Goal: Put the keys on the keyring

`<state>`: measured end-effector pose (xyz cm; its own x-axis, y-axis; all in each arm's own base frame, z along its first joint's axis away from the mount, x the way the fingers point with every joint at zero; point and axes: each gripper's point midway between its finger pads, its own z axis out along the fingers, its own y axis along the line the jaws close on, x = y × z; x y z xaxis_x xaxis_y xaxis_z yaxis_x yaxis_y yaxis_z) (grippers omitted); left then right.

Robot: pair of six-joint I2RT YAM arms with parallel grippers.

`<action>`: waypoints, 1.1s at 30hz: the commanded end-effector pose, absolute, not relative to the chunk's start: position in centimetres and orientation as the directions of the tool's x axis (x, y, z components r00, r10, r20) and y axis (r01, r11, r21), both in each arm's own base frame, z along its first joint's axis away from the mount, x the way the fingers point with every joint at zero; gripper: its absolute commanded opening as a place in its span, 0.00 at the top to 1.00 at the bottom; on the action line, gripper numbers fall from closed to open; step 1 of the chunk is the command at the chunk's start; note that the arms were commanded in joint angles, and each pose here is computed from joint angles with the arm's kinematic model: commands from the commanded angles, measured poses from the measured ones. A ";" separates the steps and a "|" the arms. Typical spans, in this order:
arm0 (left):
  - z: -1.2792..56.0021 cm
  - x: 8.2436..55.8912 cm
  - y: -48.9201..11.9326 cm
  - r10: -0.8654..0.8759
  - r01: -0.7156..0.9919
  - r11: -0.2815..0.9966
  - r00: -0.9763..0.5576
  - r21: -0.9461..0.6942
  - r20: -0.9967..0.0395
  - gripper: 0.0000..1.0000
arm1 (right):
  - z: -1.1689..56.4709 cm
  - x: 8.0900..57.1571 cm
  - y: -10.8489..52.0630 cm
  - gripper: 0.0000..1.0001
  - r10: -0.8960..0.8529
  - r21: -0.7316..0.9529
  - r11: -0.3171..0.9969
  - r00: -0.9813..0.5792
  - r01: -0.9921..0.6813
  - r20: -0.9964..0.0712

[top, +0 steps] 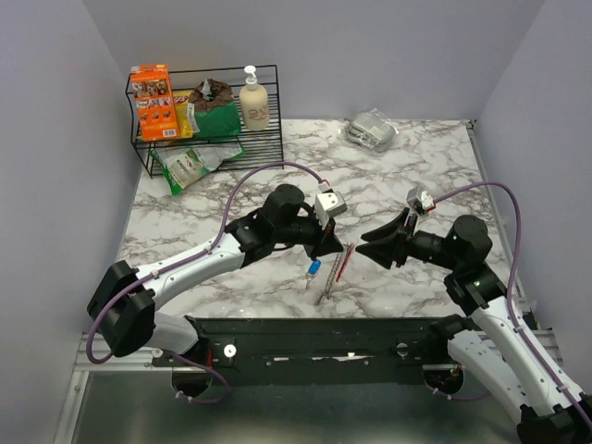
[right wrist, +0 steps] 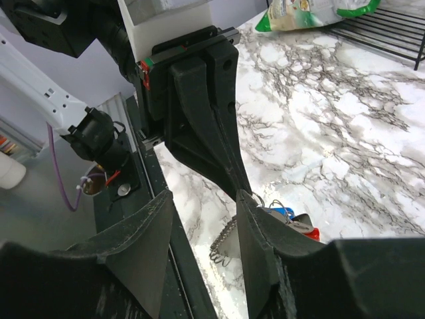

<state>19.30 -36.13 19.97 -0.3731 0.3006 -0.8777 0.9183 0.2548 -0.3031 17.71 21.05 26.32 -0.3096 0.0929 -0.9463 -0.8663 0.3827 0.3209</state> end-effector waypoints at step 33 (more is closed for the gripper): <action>23.6 15.8 -38.1 0.325 0.957 0.071 -0.290 -0.282 -0.900 1.00 | 21.9 17.6 21.4 0.59 0.049 0.377 0.360 -0.386 -0.853 -0.921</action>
